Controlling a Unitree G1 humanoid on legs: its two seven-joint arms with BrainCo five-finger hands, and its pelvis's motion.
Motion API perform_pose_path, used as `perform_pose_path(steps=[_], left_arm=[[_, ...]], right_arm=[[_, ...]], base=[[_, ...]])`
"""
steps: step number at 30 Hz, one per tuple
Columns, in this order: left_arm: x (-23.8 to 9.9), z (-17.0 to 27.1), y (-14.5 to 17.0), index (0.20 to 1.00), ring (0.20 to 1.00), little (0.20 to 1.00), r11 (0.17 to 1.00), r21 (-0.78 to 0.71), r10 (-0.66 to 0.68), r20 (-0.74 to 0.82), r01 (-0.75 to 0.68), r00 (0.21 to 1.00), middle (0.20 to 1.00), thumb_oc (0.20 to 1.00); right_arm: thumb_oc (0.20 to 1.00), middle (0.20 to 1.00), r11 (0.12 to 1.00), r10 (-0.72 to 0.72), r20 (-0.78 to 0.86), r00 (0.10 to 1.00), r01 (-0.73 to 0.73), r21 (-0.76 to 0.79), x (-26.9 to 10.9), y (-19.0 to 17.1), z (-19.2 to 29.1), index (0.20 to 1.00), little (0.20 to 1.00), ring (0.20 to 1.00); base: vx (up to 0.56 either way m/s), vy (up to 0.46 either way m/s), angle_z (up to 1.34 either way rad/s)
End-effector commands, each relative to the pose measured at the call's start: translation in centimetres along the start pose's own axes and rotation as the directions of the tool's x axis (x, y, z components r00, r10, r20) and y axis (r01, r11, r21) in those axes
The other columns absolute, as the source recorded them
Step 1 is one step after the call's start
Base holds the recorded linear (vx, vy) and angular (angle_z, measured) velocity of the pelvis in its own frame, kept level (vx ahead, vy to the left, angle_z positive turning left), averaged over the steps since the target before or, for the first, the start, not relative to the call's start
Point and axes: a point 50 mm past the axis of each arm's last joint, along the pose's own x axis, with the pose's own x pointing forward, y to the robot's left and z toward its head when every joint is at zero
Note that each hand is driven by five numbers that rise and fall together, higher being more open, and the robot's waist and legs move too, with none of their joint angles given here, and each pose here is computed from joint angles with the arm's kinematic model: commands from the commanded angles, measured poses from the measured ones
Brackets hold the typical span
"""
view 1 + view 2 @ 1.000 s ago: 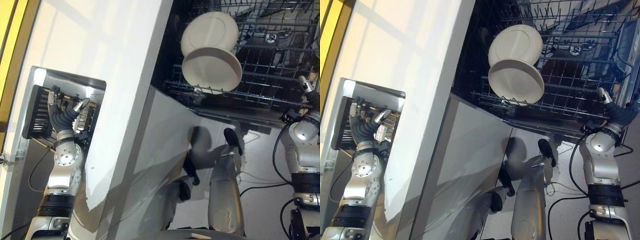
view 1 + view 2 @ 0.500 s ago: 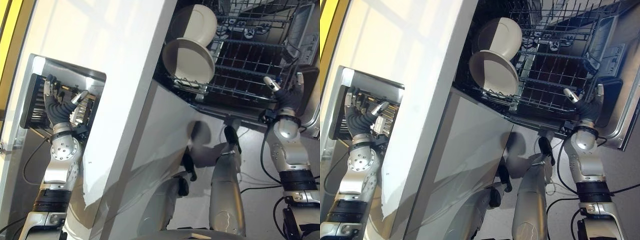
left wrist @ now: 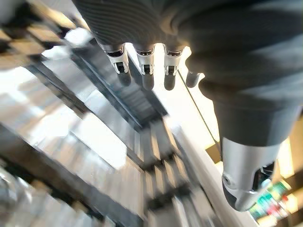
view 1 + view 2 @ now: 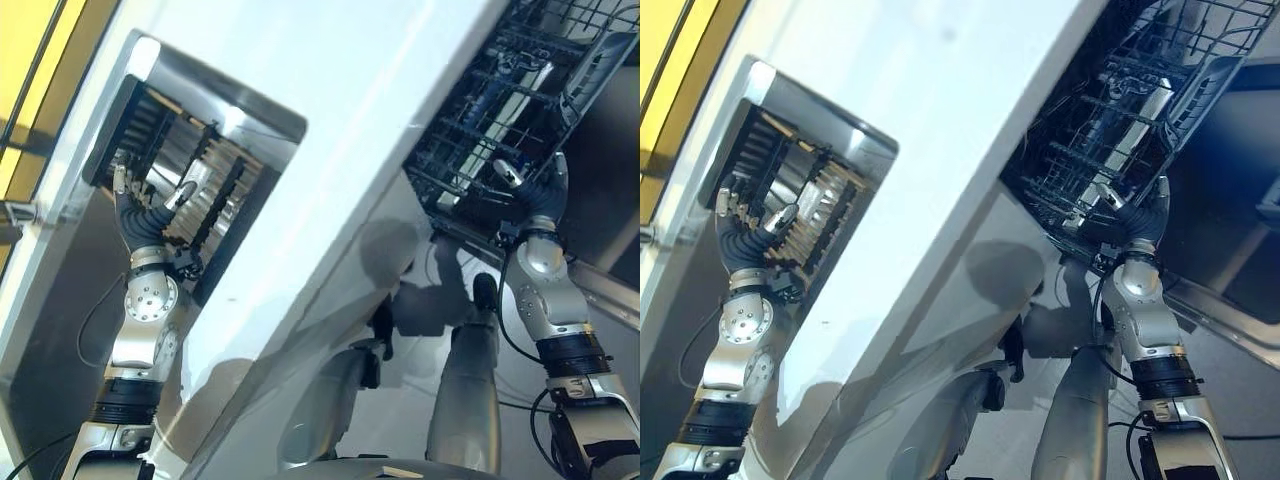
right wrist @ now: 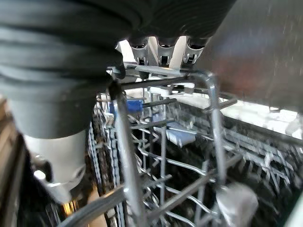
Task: Pick up plates and place into dishwasher.
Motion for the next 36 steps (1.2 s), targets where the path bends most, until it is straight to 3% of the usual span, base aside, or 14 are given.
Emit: perform_pose_path(steps=[1,17,26,36], left_arm=[[-0.3,1.6,1.2,1.000,1.000,1.000,0.999,0.054,-0.005,0.087,0.000,0.996,1.000,1.000],[0.4,3.0,1.6,1.000,1.000,1.000,0.996,0.080,-0.049,0.135,0.039,0.990,1.000,1.000],[0.8,3.7,1.6,1.000,1.000,1.000,0.995,0.082,-0.070,0.163,0.057,0.984,1.000,1.000],[1.8,3.9,2.0,1.000,1.000,1.000,0.996,0.078,-0.051,0.161,0.039,0.986,1.000,1.000]], right_arm=[[1.000,1.000,0.973,0.174,0.293,0.940,-0.210,0.099,0.9,6.2,8.0,1.000,1.000,1.000],[1.000,1.000,0.969,0.143,0.348,0.926,-0.202,0.140,2.3,8.5,10.8,1.000,1.000,1.000],[1.000,1.000,0.979,0.040,0.322,0.946,-0.102,0.178,2.8,6.9,9.9,1.000,1.000,1.000],[1.000,1.000,0.997,-0.064,0.318,0.946,0.044,0.070,1.8,4.7,8.1,1.000,1.000,1.000]], base=[[0.04,0.018,0.29],[-0.01,-0.034,0.16],[-0.06,-0.025,0.05],[-0.05,0.067,0.01]])
